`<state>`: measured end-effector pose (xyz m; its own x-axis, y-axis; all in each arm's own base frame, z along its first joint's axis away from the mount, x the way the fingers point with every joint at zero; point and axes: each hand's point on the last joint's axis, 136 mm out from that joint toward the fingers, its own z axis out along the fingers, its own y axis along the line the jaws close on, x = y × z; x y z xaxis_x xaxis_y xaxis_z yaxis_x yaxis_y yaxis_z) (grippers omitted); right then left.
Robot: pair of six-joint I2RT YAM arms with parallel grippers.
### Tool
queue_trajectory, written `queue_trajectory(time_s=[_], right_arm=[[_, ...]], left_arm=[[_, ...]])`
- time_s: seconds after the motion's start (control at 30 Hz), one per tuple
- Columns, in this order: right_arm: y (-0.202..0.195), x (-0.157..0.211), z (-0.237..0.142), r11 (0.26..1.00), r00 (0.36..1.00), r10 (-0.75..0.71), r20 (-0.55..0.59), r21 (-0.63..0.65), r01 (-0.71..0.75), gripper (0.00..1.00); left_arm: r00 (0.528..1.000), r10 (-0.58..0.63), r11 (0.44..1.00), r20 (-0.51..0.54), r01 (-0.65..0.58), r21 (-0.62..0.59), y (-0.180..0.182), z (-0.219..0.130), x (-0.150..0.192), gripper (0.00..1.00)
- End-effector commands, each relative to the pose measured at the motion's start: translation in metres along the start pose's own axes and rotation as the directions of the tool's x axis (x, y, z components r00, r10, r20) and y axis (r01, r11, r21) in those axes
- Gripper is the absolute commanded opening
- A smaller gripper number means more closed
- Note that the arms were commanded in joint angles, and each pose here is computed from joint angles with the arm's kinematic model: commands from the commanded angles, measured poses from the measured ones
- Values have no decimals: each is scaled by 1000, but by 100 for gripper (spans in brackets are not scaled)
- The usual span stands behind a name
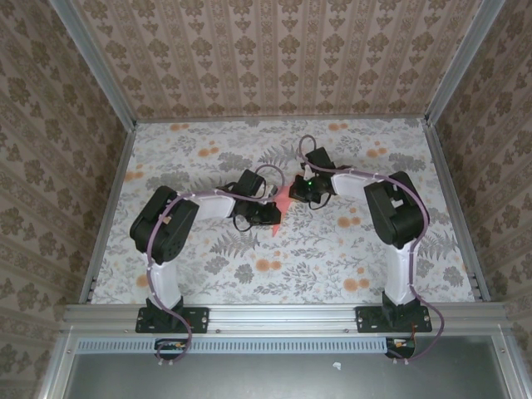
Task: Fold a paper plane with a square sheet of paper (fold left side to right side)
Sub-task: Fold the wing for the fifth time at the center of the table.
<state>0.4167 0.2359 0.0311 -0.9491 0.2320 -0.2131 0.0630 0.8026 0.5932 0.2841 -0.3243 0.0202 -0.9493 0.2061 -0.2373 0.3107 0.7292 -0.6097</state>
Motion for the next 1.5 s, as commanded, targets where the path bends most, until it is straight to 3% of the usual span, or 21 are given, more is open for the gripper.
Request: queue_trajectory(time_s=[0.0, 0.23, 0.43, 0.83, 1.07, 1.47], right_arm=[[31, -14, -39, 992, 993, -71, 93, -94, 80, 0], [33, 34, -35, 979, 997, -69, 30, -190, 73, 0], [44, 48, -13, 972, 996, -92, -14, -220, 87, 0], [25, 47, 17, 985, 992, -112, -56, -137, 103, 0], [6, 43, 21, 991, 989, -133, -67, -37, 131, 0], [-7, 19, 24, 990, 989, -139, -49, 13, 140, 0]], left_arm=[[996, -33, 989, -89, 19, -149, 32, 9, 35, 9], [995, -22, 986, -96, 5, -165, 33, 11, 39, 8], [995, -17, 985, -100, -1, -174, 34, 10, 40, 8], [993, -10, 981, -118, -14, -194, 36, 9, 42, 7], [992, -8, 978, -128, -19, -208, 39, 8, 45, 7], [990, -12, 974, -141, -20, -225, 44, 8, 50, 6]])
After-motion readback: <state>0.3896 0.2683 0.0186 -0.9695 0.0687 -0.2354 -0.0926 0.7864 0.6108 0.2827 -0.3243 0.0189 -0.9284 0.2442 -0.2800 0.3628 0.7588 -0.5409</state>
